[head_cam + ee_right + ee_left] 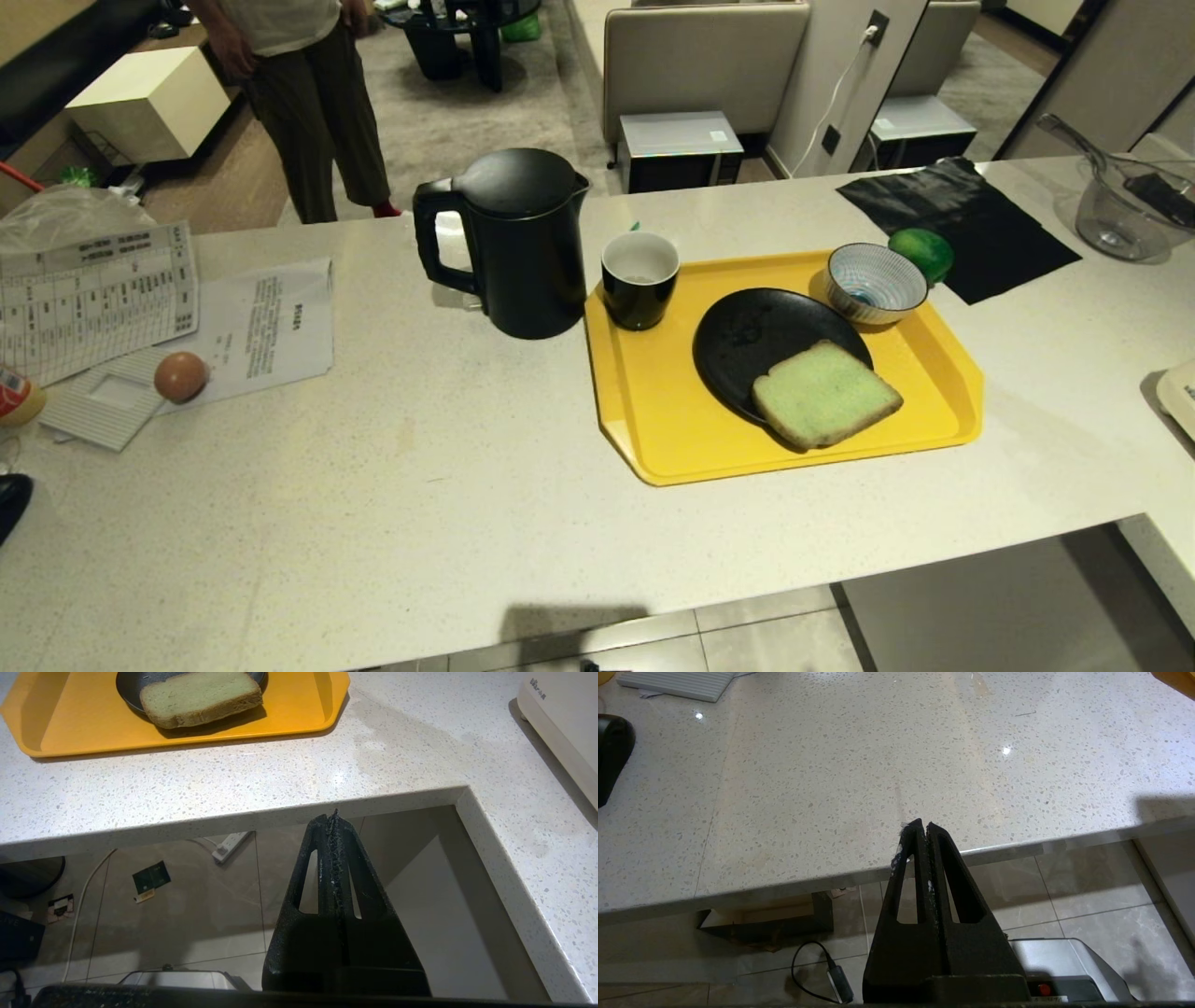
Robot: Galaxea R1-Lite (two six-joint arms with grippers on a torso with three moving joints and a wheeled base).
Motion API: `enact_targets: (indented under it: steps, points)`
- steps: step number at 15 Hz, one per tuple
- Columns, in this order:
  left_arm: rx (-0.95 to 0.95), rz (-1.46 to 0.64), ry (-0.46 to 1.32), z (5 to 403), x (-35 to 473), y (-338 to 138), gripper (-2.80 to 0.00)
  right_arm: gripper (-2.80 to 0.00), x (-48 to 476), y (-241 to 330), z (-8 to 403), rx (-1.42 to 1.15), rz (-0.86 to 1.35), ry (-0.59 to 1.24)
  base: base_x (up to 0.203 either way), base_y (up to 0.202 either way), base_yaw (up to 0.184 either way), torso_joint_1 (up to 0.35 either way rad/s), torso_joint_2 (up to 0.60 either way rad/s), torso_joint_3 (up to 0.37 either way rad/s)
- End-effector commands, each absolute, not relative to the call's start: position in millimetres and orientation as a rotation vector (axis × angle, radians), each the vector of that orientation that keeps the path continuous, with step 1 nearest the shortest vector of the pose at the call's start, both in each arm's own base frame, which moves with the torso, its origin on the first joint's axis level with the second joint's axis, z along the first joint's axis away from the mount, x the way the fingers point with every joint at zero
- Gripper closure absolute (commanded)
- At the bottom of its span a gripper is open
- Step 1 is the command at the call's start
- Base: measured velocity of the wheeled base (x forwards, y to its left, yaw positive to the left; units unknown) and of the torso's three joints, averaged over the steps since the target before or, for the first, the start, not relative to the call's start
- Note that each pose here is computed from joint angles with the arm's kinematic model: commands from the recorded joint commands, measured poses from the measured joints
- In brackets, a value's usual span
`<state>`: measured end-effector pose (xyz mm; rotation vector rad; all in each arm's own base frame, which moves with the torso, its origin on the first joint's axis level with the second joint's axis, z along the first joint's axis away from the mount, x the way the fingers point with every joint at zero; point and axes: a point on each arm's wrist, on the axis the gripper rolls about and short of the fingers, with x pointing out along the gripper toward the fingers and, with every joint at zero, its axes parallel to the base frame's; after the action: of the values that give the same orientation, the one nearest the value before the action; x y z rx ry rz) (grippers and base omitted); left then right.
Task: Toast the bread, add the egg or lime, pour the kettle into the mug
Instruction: Pick up the bread slice
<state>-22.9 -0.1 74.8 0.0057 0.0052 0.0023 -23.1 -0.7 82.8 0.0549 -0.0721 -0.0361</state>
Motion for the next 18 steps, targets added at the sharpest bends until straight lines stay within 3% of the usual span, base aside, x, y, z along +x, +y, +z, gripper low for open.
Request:
enact_targets:
  steps: [1, 8, 13, 18]
  points:
    - [0.006, 0.002, 0.006, 74.9, -22.8, -0.1, 0.0, 0.0, -20.8, -0.8, 75.1, 0.057, -0.039, -0.043, 0.0, 0.0, 0.0, 0.0, 0.0, 0.0]
    - [0.006, 0.003, 0.006, 74.9, -22.8, -0.1, 0.0, 0.0, -21.9, -0.7, 78.4, 0.053, -0.035, -0.053, 0.0, 0.0, 0.0, 0.0, 0.0, 0.0]
    - [0.007, 0.003, 0.006, 74.9, -22.8, -0.1, 0.0, 0.0, -25.9, 0.3, 153.8, 0.172, 0.007, -0.012, 0.0, 0.0, 0.0, 0.0, 0.0, 0.0]
    - [0.006, 0.003, 0.006, 74.9, -22.8, -0.1, 0.0, 0.0, 42.7, 0.8, 213.1, 0.212, 0.017, 0.238, 0.0, 0.0, 0.0, 0.0, 0.0, 0.0]
